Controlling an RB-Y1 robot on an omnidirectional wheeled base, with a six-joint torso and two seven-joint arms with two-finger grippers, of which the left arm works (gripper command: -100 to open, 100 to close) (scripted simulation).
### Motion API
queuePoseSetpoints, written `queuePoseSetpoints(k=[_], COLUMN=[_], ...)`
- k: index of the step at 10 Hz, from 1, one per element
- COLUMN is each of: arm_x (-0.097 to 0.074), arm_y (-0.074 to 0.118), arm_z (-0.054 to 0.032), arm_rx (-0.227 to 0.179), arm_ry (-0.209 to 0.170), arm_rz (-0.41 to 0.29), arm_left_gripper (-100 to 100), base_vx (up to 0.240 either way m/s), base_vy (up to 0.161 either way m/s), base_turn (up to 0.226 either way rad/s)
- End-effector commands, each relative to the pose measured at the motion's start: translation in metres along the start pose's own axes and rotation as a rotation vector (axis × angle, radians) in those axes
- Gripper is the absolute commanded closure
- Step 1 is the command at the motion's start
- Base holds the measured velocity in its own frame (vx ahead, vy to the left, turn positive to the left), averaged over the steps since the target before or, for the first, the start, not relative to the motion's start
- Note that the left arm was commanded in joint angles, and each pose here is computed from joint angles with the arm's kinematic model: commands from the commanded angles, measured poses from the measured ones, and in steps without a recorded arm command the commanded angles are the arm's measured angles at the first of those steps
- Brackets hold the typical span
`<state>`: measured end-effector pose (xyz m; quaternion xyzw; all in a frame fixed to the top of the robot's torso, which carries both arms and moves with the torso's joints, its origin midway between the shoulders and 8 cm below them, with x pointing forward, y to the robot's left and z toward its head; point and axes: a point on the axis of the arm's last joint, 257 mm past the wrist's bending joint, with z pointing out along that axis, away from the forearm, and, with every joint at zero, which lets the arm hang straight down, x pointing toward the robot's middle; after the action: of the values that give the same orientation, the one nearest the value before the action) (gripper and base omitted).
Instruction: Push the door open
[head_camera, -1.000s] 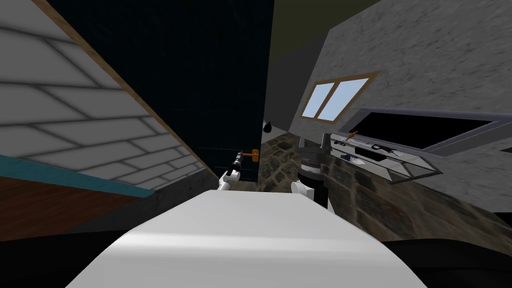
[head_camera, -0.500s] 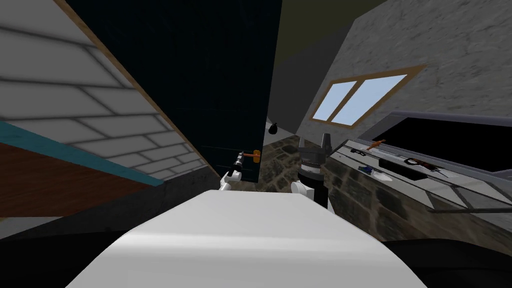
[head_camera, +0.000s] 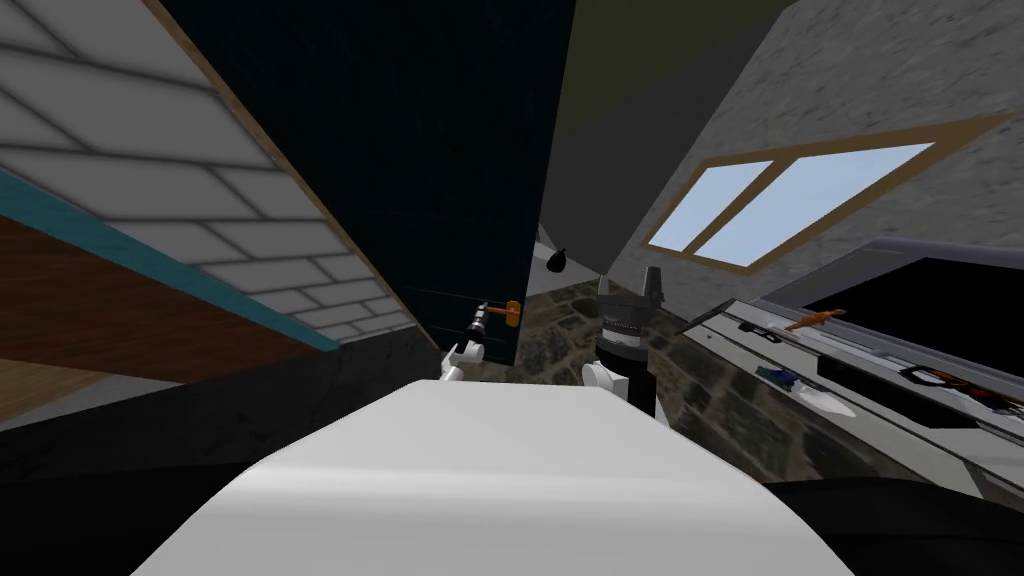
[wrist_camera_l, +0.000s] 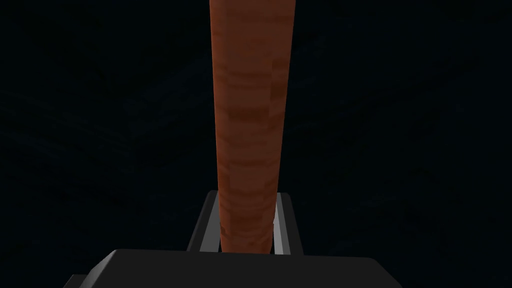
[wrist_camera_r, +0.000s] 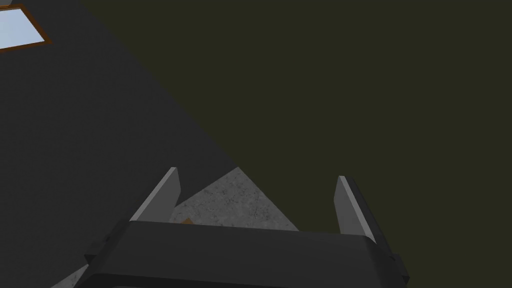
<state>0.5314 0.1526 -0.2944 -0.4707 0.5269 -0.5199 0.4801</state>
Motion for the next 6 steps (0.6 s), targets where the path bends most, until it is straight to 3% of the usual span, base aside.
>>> queuePoseSetpoints(k=[1,4,6], arm_x=[0.015,0.021,-0.009], arm_y=[-0.001,-0.002,0.001], arm_z=[-0.0006,-0.001,-0.0004], arm_rx=[-0.002,-0.001,-0.001], arm_ry=[0.017,0.02,-0.017], arm_rz=[-0.009,-0.016,0.014], arm_left_gripper=[100,100,100], base_vx=[0.065,0.029,0.054], base_vy=[-0.145,-0.15,-0.022], base_turn=[0.049,0.065,0.085])
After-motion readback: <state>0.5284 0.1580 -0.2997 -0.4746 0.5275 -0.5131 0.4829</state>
